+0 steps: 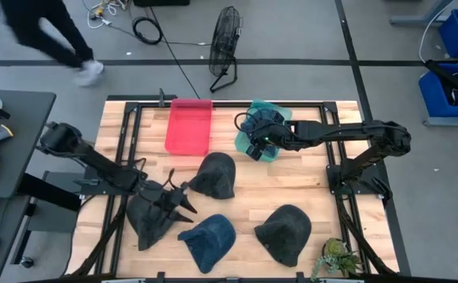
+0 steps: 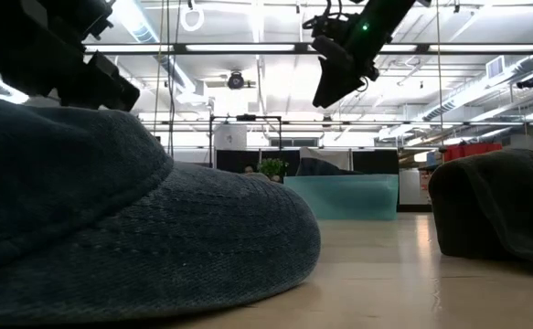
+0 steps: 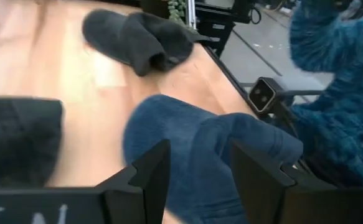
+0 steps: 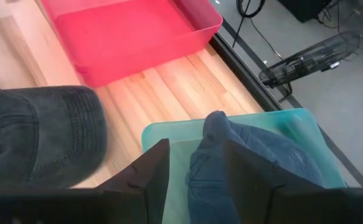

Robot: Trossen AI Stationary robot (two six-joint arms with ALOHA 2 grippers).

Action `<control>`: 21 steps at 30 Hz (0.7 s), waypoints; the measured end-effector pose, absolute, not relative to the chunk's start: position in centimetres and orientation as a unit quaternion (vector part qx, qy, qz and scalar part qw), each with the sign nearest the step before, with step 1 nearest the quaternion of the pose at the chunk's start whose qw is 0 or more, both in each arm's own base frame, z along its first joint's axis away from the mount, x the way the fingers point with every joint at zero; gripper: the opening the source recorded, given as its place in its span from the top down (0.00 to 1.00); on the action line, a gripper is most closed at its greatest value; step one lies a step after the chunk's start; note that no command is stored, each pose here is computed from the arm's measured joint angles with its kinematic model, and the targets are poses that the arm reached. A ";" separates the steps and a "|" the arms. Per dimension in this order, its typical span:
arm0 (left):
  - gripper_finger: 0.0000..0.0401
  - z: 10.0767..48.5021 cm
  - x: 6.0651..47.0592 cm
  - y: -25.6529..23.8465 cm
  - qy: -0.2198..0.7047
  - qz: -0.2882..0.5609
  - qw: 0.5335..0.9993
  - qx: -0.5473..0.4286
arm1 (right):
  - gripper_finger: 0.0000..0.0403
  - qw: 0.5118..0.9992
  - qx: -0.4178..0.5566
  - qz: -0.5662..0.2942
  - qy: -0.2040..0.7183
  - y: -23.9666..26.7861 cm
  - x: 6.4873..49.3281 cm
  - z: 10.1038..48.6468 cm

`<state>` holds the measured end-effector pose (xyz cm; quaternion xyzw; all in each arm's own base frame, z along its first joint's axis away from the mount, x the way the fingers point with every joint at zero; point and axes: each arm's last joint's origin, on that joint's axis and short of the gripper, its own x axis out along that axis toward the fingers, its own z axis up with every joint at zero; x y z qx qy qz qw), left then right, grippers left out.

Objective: Pick & Place hat
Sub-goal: Put the blue cap into the blue bin

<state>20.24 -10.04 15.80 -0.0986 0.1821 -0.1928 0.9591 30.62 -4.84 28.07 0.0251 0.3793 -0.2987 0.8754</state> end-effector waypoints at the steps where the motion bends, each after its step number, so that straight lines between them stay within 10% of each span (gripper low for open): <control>1: 0.59 15.6 20.3 -10.3 0.183 -0.196 0.958 -0.105 | 0.62 0.875 0.028 -0.300 0.379 -4.8 30.6 28.1; 21: 0.44 12.8 25.8 -15.3 0.315 -0.188 0.930 -0.019 | 0.63 0.870 0.065 -0.316 0.372 -4.8 30.6 27.8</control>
